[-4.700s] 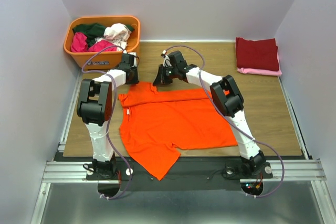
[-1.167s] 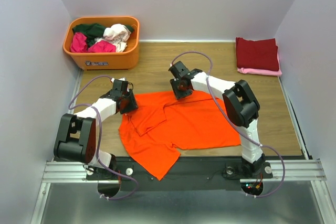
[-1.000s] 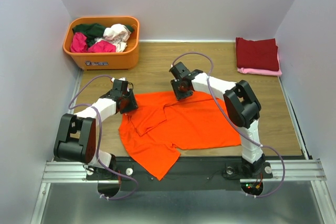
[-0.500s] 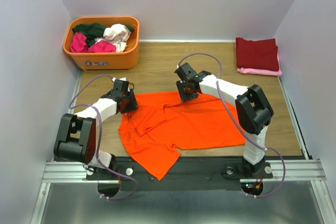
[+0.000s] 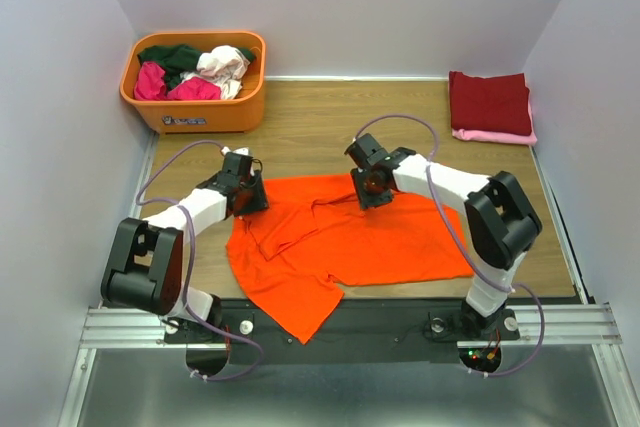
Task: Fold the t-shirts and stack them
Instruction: Fold the tshirt
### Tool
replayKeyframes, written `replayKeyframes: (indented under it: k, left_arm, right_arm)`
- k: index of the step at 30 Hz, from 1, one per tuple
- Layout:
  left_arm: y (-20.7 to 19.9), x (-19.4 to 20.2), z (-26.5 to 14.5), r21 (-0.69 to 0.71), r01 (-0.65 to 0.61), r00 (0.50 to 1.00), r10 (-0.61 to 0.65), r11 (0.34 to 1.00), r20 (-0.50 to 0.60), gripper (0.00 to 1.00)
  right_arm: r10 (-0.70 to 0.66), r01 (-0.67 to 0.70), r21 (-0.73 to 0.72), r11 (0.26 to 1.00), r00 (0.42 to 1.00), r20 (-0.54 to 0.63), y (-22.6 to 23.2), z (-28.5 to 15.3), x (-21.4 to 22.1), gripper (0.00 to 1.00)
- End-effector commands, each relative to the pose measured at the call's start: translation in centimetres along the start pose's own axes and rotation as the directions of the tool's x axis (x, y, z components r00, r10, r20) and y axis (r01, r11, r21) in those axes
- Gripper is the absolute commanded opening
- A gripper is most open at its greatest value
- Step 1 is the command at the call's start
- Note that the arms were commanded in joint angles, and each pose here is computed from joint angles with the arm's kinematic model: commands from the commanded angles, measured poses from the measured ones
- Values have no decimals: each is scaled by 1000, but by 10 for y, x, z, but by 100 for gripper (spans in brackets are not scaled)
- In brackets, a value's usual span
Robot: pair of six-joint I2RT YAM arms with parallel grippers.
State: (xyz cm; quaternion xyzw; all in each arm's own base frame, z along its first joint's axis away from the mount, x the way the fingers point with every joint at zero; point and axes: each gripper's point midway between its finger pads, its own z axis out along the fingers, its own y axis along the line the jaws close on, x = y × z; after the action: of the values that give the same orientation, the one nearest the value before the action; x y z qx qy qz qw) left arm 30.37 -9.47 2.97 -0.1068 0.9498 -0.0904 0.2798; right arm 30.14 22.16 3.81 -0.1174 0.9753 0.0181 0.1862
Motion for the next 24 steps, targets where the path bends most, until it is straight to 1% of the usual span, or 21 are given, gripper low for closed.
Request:
replayKeyframes:
  k: [1, 2, 3, 4, 5, 6, 7, 8, 9, 10, 11, 12, 13, 14, 15, 17, 19, 20, 21, 23, 24]
  left_arm:
    - [-32, -20, -21, 65, -127, 988, 120, 990, 102, 54]
    - [-53, -26, -29, 102, -168, 979, 154, 980, 137, 55]
    - [-65, -33, -36, 109, -205, 968, 184, 973, 172, 55]
    - [-77, -36, -41, 125, -223, 961, 197, 967, 192, 55]
    - [-94, -50, -50, 149, -255, 947, 215, 955, 238, 56]
    - [-113, -46, -51, 177, -296, 938, 251, 939, 241, 57]
    - [-125, -50, -54, 194, -318, 929, 265, 928, 257, 57]
    - [-144, -61, -61, 219, -350, 914, 282, 911, 292, 58]
    - [-157, -63, -62, 234, -370, 906, 293, 899, 305, 58]
    - [-171, -54, -53, 243, -402, 899, 331, 883, 286, 59]
    - [-189, -64, -58, 258, -423, 887, 338, 869, 315, 59]
    - [-196, -58, -42, 250, -437, 886, 366, 864, 286, 59]
    - [-209, -51, -40, 260, -459, 878, 388, 850, 282, 59]
    - [-225, -60, -42, 269, -467, 871, 386, 842, 302, 59]
    - [-232, -57, -37, 270, -475, 868, 397, 837, 297, 59]
    - [-249, -44, -12, 270, -497, 863, 435, 825, 258, 59]
    - [-259, -37, -2, 274, -507, 859, 452, 817, 241, 59]
    - [-270, -36, -2, 287, -517, 853, 459, 807, 247, 58]
    - [-272, -27, 9, 287, -524, 851, 476, 802, 223, 56]
    - [-283, -20, 12, 298, -539, 842, 493, 788, 218, 55]
    - [-286, -7, 18, 304, -553, 833, 516, 776, 198, 54]
  right_arm:
    - [54, -64, 53, 997, 985, 164, -36, -36, -45, 41]
    - [70, -84, 72, 994, 981, 181, -48, -40, -50, 41]
    - [88, -108, 98, 989, 978, 190, -68, -41, -57, 42]
    - [96, -119, 112, 986, 977, 190, -79, -41, -59, 42]
    - [105, -130, 114, 985, 975, 198, -86, -42, -64, 42]
    - [106, -132, 124, 983, 974, 201, -95, -42, -67, 43]
    - [129, -159, 140, 977, 970, 204, -110, -42, -70, 43]
    - [138, -171, 145, 975, 967, 214, -117, -43, -76, 43]
    - [138, -173, 158, 972, 967, 213, -125, -42, -79, 43]
    - [160, -197, 173, 965, 965, 207, -139, -37, -80, 43]
    - [168, -206, 172, 963, 962, 213, -144, -37, -86, 43]
    - [170, -206, 175, 963, 965, 201, -148, -31, -88, 43]
    - [185, -222, 180, 958, 962, 201, -157, -29, -90, 43]
    - [190, -227, 182, 957, 961, 200, -160, -27, -93, 43]
    - [191, -230, 178, 957, 959, 210, -162, -28, -99, 43]
    - [196, -233, 179, 956, 960, 200, -167, -21, -103, 43]
    - [203, -235, 173, 956, 961, 187, -169, -14, -103, 43]
    - [204, -234, 175, 956, 964, 173, -170, -9, -101, 43]
    - [209, -237, 176, 955, 964, 165, -172, -6, -99, 43]
    - [210, -235, 178, 956, 966, 148, -173, -1, -94, 42]
    - [206, -228, 173, 958, 969, 138, -172, 2, -92, 42]
